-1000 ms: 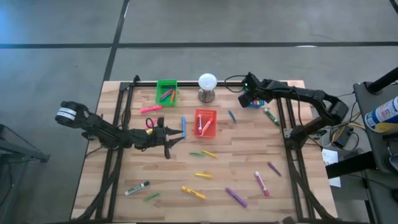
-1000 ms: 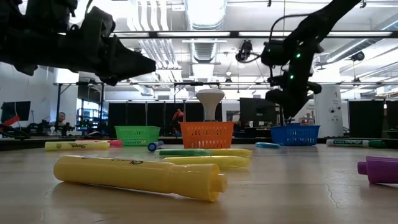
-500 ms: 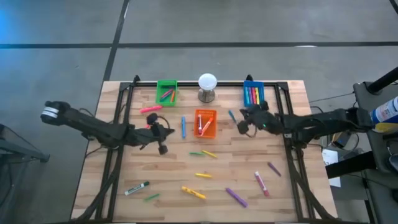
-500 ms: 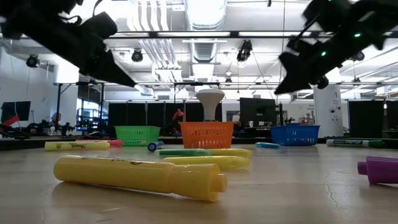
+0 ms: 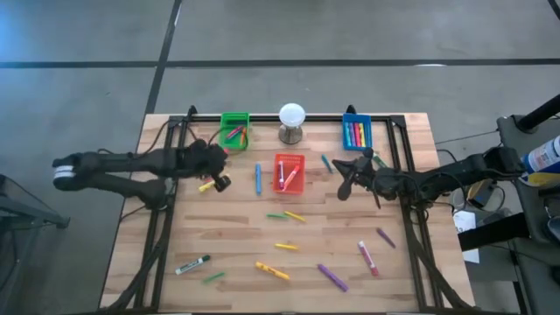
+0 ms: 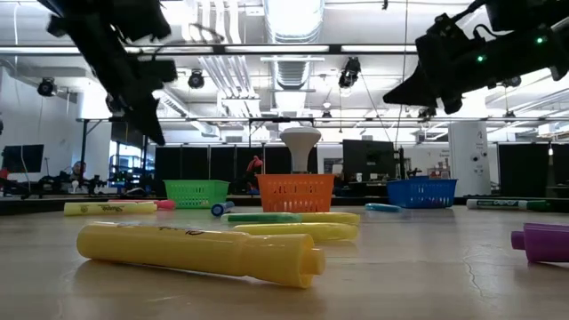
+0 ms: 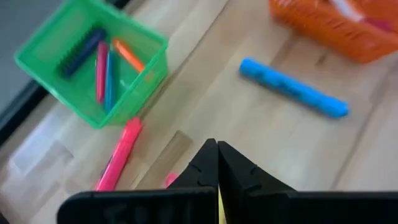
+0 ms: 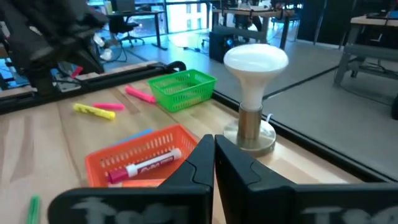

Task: Pick & Place Markers
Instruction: Put the pink pen into the green bin

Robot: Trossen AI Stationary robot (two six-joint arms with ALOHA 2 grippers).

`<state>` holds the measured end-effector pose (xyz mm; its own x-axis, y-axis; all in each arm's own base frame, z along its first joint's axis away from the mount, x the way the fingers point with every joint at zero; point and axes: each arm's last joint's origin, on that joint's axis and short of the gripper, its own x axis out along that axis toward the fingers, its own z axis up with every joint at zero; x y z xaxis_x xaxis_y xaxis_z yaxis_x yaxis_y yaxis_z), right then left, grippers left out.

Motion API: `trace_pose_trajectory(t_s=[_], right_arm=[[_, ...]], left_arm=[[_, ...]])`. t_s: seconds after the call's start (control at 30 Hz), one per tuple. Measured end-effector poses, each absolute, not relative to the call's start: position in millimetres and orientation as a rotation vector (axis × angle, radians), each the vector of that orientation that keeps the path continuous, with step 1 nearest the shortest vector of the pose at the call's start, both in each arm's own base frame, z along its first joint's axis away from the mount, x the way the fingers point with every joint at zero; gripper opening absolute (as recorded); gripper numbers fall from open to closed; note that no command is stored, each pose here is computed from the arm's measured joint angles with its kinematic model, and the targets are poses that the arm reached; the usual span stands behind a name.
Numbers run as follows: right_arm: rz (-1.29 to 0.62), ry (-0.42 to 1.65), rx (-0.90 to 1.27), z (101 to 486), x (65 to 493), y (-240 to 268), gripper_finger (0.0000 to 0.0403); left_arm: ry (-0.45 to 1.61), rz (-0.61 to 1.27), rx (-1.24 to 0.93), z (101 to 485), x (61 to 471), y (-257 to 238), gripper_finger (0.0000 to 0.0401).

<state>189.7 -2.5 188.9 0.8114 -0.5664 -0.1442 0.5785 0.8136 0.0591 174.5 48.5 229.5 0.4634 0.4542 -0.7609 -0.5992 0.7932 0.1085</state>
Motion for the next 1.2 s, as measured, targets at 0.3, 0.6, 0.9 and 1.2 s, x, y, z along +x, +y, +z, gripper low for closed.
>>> trace_pose_trajectory(t_s=[0.3, 0.6, 0.9, 1.2], right_arm=[[-0.61, 0.128, 0.094, 191.4, 194.7, -2.1, 0.0008], [-0.607, 0.147, 0.079, 190.4, 199.8, -1.6, 0.0008], [-0.606, 0.149, 0.073, 190.3, 199.7, -1.6, 0.0008], [-0.604, 0.149, 0.076, 190.1, 199.7, -1.6, 0.0008]], left_arm=[[1.098, 0.734, -0.277, 195.2, 173.4, 83.9, 0.0048], [1.243, 0.746, -0.284, 173.1, 183.3, 102.0, 0.0124], [1.331, 0.721, -0.304, 152.8, 179.8, 114.4, 0.0126], [1.344, 0.687, -0.302, 143.4, 183.0, 116.5, 0.0086]])
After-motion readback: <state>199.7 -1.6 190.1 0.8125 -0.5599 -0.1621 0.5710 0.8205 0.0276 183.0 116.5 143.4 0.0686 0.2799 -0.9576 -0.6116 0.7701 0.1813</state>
